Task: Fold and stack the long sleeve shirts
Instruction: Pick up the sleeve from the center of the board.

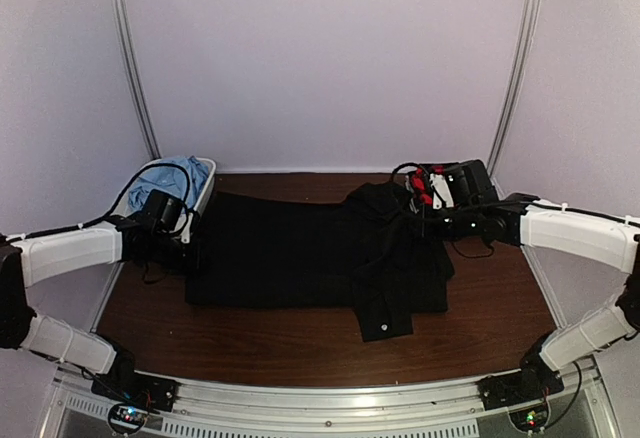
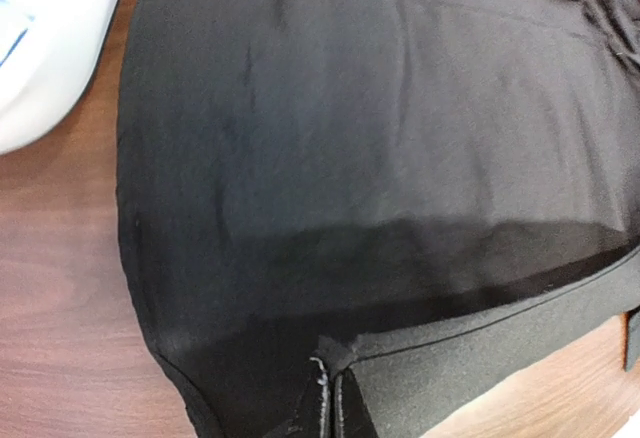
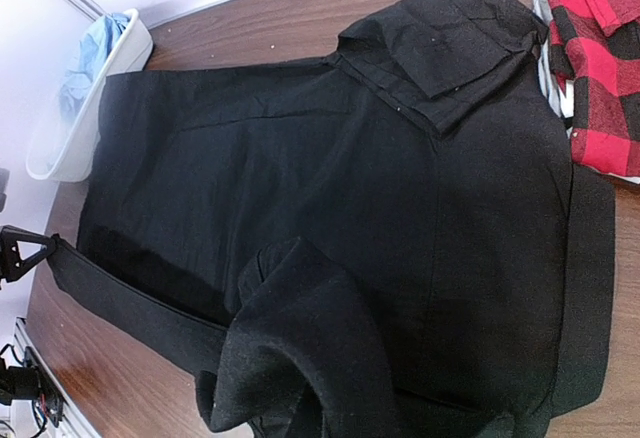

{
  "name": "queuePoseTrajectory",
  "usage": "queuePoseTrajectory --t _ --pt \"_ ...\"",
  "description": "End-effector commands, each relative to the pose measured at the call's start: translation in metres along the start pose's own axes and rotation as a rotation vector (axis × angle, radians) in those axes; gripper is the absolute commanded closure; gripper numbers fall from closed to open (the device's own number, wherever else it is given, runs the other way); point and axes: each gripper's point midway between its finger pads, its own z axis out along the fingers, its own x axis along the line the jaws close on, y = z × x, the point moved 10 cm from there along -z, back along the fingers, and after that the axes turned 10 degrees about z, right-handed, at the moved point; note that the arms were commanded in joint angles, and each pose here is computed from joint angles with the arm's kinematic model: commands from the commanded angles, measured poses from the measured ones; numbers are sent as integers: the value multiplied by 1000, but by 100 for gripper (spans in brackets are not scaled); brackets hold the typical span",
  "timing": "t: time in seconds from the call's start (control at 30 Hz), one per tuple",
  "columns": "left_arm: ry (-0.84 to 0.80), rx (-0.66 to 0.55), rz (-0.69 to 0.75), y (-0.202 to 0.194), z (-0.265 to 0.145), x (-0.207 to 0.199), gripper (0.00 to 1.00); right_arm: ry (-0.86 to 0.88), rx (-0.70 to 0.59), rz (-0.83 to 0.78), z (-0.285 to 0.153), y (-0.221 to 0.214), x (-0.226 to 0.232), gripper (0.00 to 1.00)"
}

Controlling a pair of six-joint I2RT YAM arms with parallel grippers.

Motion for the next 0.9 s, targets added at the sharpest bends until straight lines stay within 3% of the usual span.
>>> queuePoseTrajectory --t 0.0,0.4,0.7,0.8,0.87 --pt "73 35 -33 -9 13 8 100 12 -6 -22 4 9 4 100" --pt "158 70 -32 -8 52 16 98 -19 -7 -31 28 19 -5 100" --pt "173 -4 -14 1 45 16 69 -110 3 -36 60 35 -30 99" --pt "170 -52 -10 8 39 14 58 -146 10 -42 69 42 -39 95" --pt "166 -85 -5 13 35 13 53 -173 13 -50 73 45 -43 88"
